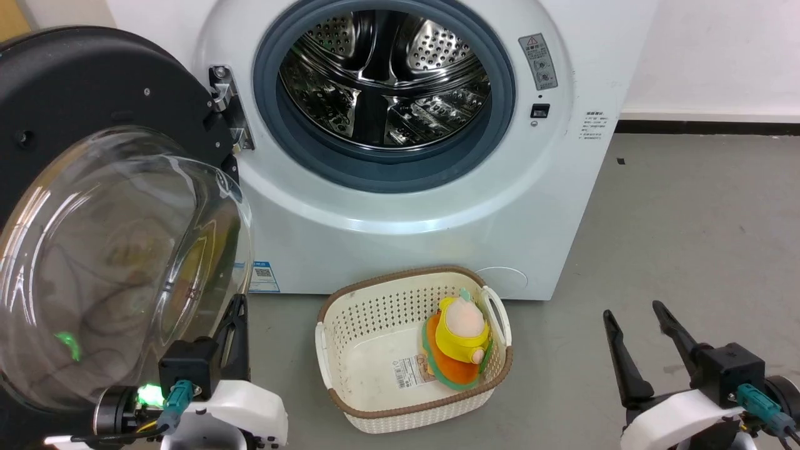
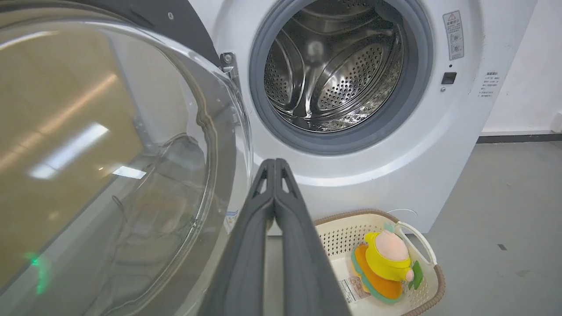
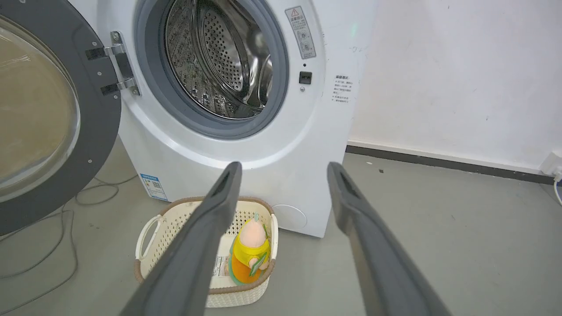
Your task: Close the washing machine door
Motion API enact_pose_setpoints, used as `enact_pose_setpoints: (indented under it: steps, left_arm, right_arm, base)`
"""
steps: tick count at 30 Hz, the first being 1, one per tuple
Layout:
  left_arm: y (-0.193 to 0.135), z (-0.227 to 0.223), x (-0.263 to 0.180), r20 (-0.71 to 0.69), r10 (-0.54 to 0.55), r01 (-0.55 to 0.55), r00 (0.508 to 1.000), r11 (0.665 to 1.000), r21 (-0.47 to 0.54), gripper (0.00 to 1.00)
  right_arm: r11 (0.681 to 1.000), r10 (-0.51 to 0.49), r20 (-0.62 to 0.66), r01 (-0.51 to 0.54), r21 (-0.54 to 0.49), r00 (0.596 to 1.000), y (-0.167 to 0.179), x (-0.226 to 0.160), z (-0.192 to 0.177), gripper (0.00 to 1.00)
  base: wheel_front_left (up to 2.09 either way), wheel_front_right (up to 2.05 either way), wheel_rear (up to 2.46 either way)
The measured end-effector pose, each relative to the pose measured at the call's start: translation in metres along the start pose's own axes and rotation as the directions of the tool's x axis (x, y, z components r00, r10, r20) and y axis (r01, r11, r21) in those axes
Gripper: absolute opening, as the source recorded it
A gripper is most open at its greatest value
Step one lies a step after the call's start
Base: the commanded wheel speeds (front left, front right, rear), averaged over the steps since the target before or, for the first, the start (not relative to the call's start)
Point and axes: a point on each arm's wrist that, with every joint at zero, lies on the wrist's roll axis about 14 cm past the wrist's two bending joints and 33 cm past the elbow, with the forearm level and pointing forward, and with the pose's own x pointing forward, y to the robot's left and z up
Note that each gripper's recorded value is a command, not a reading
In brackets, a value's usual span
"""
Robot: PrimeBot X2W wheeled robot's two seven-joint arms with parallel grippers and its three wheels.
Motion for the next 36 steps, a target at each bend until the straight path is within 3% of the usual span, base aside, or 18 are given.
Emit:
enact_pose_setpoints:
  steps: [18,36]
  left_arm:
    - [0.042,0.076,0.008,0.242,0.095,-0.093,0.966,0.995,-0.022,0.0]
    - [0.124,0.152,-0.012,0.466,0.262,-0.251,0.845,0.964,-0.088,0.0]
  right_arm:
    - [0.998,0.04,0.025,-0.041,0.044,0.999,0.012,0.017,0.0,1.0]
    - [0.991,0.11,0.046,-0.113,0.077,0.993,0.037,0.041,-0.003,1.0]
  base:
    - [0.0,0.0,0.0]
    - [0.0,0.0,0.0]
